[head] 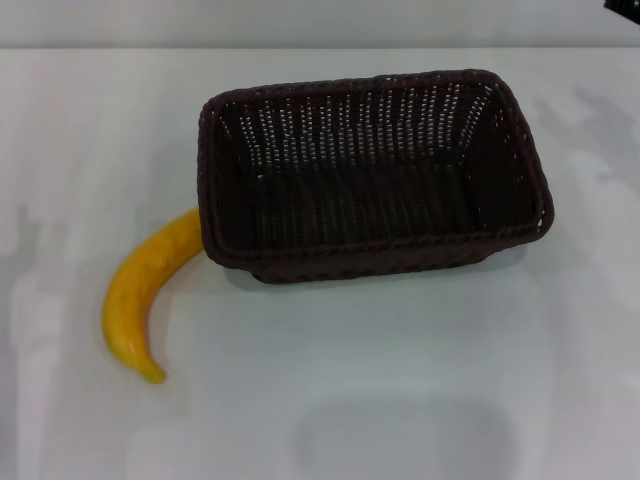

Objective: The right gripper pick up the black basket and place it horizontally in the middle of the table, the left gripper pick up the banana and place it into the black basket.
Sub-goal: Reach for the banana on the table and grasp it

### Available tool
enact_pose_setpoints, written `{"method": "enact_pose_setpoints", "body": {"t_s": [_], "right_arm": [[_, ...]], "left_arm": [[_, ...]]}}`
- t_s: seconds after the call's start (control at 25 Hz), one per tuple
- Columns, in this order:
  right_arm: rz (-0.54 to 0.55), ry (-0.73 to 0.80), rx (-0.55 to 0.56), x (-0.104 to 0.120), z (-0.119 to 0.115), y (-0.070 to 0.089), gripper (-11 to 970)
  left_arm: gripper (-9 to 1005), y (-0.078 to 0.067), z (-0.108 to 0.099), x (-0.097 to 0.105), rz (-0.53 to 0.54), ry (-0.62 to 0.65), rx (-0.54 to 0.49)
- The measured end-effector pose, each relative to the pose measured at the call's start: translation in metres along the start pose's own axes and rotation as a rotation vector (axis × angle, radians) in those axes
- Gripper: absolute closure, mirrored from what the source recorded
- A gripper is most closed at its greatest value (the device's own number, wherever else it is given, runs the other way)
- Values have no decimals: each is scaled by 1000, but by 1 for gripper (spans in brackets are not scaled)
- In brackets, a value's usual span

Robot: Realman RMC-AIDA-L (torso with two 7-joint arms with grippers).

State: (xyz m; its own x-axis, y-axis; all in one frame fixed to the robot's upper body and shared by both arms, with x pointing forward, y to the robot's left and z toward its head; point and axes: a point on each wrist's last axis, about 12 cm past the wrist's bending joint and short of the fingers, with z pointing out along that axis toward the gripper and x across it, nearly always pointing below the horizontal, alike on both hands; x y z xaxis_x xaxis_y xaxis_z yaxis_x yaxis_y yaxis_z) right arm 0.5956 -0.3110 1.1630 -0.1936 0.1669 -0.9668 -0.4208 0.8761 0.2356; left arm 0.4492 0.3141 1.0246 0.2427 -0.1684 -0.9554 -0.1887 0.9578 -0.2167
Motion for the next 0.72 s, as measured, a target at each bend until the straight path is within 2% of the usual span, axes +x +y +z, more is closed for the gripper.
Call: {"method": "enact_pose_setpoints", "body": {"t_s": [0.16, 0.28, 0.48, 0.72], "right_arm": [[-73, -134, 42, 3, 0, -10, 300], [-126, -225, 114, 4, -4, -21, 301], [-203, -256, 244, 12, -12, -39, 302], [-236, -259, 426, 24, -38, -71, 304]], "left_arm": [[107, -3, 0, 0, -10, -2, 5], [107, -7, 0, -1, -18, -6, 16], [106, -15, 1, -2, -39, -12, 37], [106, -25, 1, -1, -65, 1, 64]]}}
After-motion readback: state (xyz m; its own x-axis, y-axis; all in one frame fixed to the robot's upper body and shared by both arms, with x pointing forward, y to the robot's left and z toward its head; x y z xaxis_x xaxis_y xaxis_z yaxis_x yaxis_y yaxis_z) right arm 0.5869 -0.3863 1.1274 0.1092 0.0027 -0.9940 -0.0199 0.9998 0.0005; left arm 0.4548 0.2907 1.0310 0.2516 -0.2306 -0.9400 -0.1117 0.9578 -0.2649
